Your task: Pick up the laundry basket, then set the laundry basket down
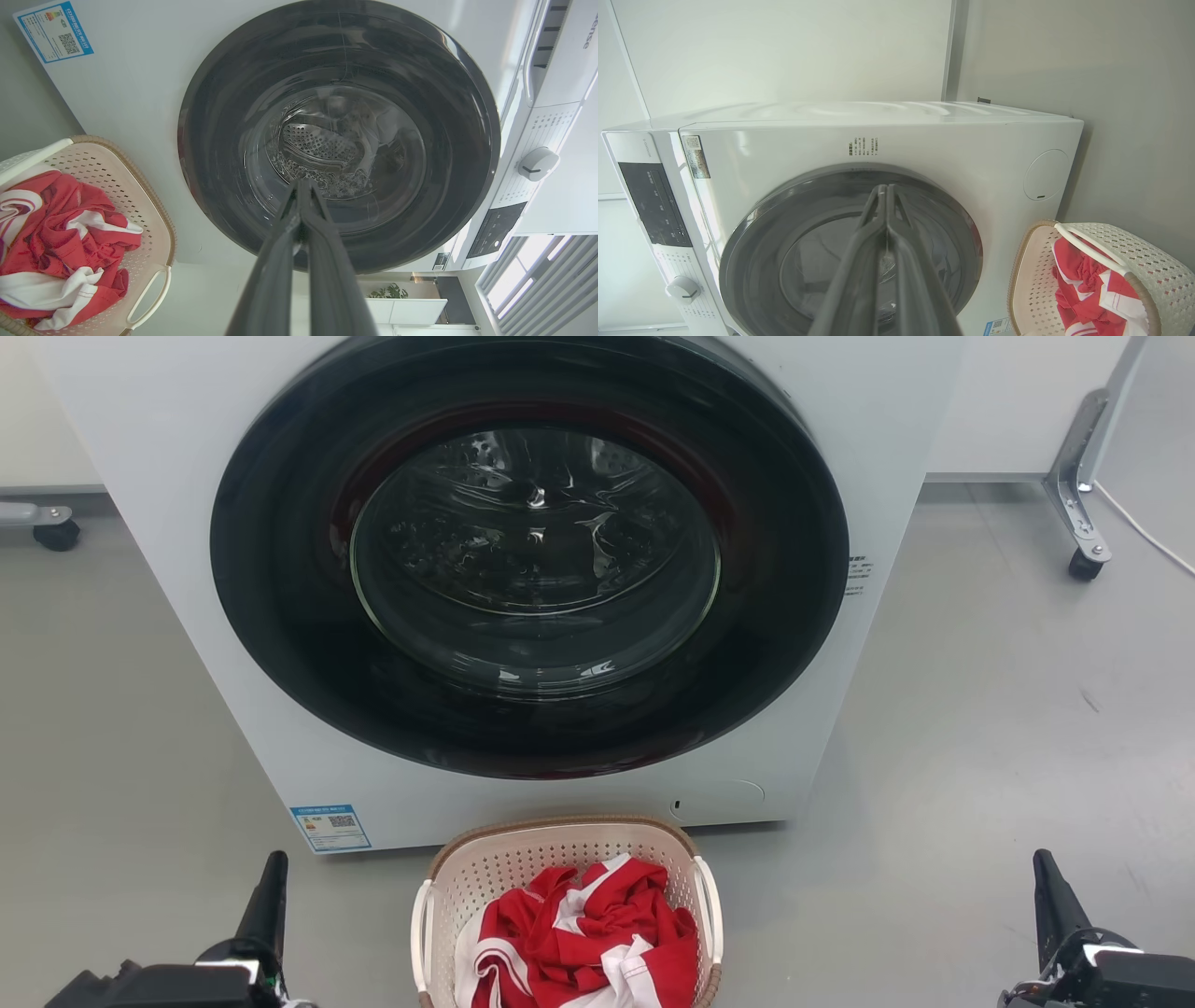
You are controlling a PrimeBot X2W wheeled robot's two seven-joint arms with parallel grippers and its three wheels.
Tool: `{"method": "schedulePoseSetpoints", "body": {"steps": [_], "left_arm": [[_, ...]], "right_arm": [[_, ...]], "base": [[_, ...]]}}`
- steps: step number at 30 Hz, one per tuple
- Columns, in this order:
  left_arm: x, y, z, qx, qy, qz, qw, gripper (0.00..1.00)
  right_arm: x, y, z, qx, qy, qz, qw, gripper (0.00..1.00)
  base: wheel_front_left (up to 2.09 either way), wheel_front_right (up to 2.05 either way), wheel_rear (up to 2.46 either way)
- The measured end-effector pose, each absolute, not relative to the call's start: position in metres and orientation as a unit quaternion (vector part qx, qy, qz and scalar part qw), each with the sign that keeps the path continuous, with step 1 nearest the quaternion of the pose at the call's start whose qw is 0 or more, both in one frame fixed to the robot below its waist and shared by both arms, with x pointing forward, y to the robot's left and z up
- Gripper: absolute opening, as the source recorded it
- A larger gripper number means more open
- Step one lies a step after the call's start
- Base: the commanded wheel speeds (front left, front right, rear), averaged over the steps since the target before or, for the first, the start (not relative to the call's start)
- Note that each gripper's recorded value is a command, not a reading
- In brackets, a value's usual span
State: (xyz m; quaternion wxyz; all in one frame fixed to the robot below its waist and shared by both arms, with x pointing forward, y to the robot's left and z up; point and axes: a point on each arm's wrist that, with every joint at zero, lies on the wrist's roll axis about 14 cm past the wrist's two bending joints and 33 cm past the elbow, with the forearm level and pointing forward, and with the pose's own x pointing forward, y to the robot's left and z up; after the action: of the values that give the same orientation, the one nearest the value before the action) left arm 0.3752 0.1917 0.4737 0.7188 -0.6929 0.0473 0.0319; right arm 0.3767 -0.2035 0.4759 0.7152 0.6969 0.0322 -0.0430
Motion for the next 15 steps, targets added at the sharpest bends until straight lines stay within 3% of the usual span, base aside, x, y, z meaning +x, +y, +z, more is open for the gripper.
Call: {"method": "schedulePoseSetpoints", "body": {"steps": [4, 15], "left_arm": [[0.379, 0.1913, 0.4794, -0.707, 0.039, 0.024, 0.706, 0.0], [0.3789, 0.191, 0.4789, -0.708, 0.039, 0.025, 0.705, 0.0]], "right_arm": [[0.3796, -0.2051, 0.4802, 0.707, 0.025, -0.039, 0.705, 0.0], [0.381, -0.2049, 0.4823, 0.708, 0.023, -0.036, 0.705, 0.0]], "base": [[0.0, 0.0, 0.0], [0.0, 0.0, 0.0]]}}
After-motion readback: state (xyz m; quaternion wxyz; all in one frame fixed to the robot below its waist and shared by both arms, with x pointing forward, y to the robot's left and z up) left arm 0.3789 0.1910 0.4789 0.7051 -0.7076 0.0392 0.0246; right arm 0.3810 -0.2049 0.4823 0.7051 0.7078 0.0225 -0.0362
